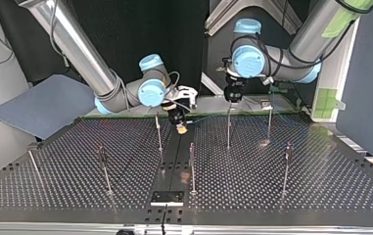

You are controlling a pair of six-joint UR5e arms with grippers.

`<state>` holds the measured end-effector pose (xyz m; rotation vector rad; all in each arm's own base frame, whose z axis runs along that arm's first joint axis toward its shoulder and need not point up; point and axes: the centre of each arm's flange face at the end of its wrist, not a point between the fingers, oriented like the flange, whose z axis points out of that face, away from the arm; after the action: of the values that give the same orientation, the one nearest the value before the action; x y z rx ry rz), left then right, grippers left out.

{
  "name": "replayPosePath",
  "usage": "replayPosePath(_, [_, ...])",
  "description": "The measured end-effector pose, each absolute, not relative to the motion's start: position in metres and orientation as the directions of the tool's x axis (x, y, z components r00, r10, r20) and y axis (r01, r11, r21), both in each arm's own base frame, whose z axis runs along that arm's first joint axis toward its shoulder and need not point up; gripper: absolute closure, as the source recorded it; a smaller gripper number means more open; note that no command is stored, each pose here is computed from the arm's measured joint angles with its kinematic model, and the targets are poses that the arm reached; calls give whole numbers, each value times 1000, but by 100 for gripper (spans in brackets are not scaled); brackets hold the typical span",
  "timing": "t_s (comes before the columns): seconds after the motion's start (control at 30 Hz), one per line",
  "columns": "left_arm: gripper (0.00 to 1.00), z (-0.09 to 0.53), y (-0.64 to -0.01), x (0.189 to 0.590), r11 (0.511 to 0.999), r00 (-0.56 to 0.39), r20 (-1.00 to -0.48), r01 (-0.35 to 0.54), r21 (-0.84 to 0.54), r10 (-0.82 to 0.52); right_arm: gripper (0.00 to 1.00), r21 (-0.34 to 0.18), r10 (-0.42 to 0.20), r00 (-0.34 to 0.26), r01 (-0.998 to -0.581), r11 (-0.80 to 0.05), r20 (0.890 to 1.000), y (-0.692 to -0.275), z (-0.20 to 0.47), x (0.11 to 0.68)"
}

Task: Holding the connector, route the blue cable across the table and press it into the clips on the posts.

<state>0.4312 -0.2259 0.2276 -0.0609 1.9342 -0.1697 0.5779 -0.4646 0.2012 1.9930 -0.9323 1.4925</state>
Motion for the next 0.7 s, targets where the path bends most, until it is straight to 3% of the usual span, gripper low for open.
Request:
replayPosePath(0.3, [0, 223, -245, 421, 980, -340, -928, 76, -185, -148, 100, -26, -243, 170, -768, -640, 955, -473, 201, 570])
replayPosePath(0.7, [0, 208, -273, 452, 970, -317, -930, 89, -226, -188, 100, -32, -250, 161, -779, -626, 955, -483, 201, 562])
